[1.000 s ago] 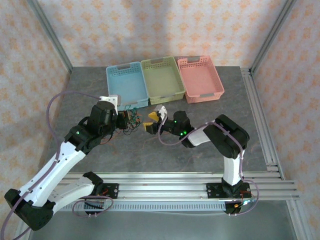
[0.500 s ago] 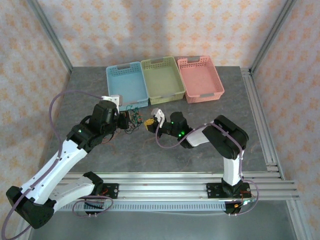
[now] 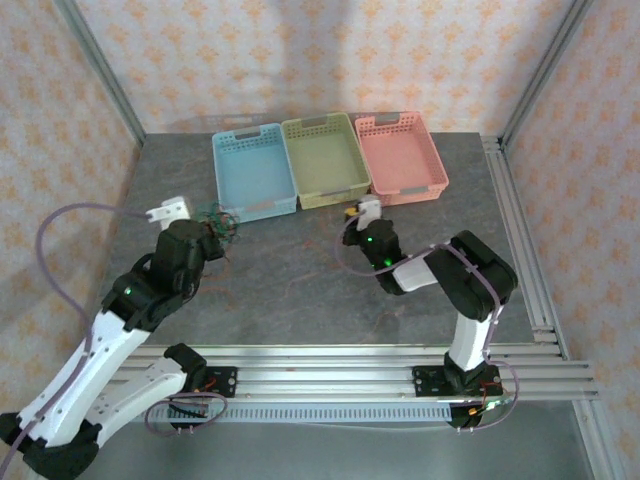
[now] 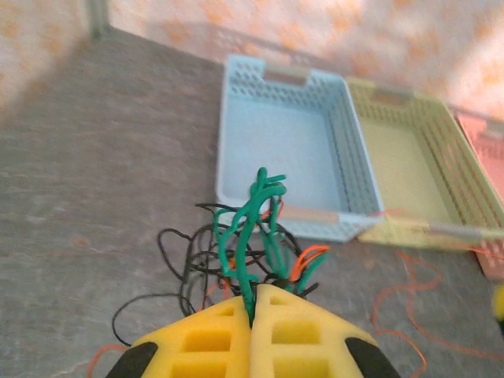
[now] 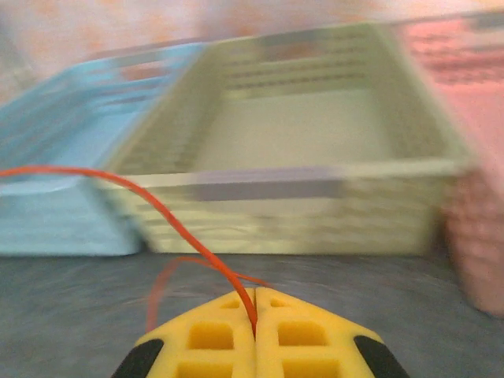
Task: Untangle the cables
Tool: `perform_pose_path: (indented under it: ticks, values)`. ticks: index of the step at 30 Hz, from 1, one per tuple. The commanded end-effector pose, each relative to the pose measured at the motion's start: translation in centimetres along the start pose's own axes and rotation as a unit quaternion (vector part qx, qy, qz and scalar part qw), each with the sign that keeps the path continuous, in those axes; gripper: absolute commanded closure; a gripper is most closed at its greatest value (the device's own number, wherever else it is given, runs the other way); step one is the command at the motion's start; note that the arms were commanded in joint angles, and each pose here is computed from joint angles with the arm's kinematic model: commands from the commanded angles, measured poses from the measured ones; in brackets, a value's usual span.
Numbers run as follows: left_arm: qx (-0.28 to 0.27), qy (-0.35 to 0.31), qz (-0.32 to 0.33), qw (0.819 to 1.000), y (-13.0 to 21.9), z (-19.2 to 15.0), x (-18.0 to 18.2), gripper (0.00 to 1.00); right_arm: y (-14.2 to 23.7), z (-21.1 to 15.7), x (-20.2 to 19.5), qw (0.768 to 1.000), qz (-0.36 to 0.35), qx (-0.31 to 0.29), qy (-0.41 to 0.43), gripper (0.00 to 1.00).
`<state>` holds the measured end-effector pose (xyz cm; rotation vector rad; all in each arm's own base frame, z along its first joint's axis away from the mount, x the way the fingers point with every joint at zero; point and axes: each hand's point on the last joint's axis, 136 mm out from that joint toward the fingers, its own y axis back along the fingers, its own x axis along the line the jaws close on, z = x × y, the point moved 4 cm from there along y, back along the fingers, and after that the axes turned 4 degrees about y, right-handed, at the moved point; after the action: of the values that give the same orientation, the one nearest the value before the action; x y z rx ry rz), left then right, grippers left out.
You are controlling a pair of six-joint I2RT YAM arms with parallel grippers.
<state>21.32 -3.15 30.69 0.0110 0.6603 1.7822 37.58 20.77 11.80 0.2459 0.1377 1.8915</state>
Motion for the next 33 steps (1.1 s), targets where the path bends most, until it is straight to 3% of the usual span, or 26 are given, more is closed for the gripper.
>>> perform_pose_path:
  ticks: [1,10,16,19,22,26,30,33]
  values:
    - [-0.054,0.030,0.056,0.997,1.0,0.8,2.8,1.00,1.0,1.1,-3.6,0.991,-0.084,-0.040,-0.091,1.00]
    - [-0.006,0.003,0.028,1.000,-0.9,-1.3,1.2,1.00,1.3,1.3,-3.4,0.991,-0.065,-0.056,-0.101,1.00]
    - [0.052,0.005,-0.034,0.998,-4.4,-4.9,-1.8,1.00,1.4,2.4,-0.9,0.992,0.023,-0.072,-0.103,1.00]
    - [0.047,0.019,-0.060,0.997,-6.7,-5.8,-3.7,1.00,1.7,2.9,0.7,0.991,0.061,-0.085,-0.079,1.00]
    - [0.049,0.018,-0.045,0.998,-8.4,-6.5,-4.3,1.00,2.0,3.5,2.4,0.990,0.090,-0.089,-0.056,1.00]
    - [0.044,0.008,-0.029,0.999,-9.5,-8.1,-3.4,1.00,2.7,4.9,4.4,0.989,0.116,-0.081,-0.032,1.00]
    - [0.051,-0.001,0.013,0.999,-9.8,-9.5,-1.3,1.00,3.2,6.8,4.2,0.994,0.095,-0.041,-0.045,1.00]
    - [0.041,0.013,-0.002,0.999,-9.2,-9.5,-0.7,1.00,4.4,7.2,3.6,0.994,0.072,0.001,-0.080,1.00]
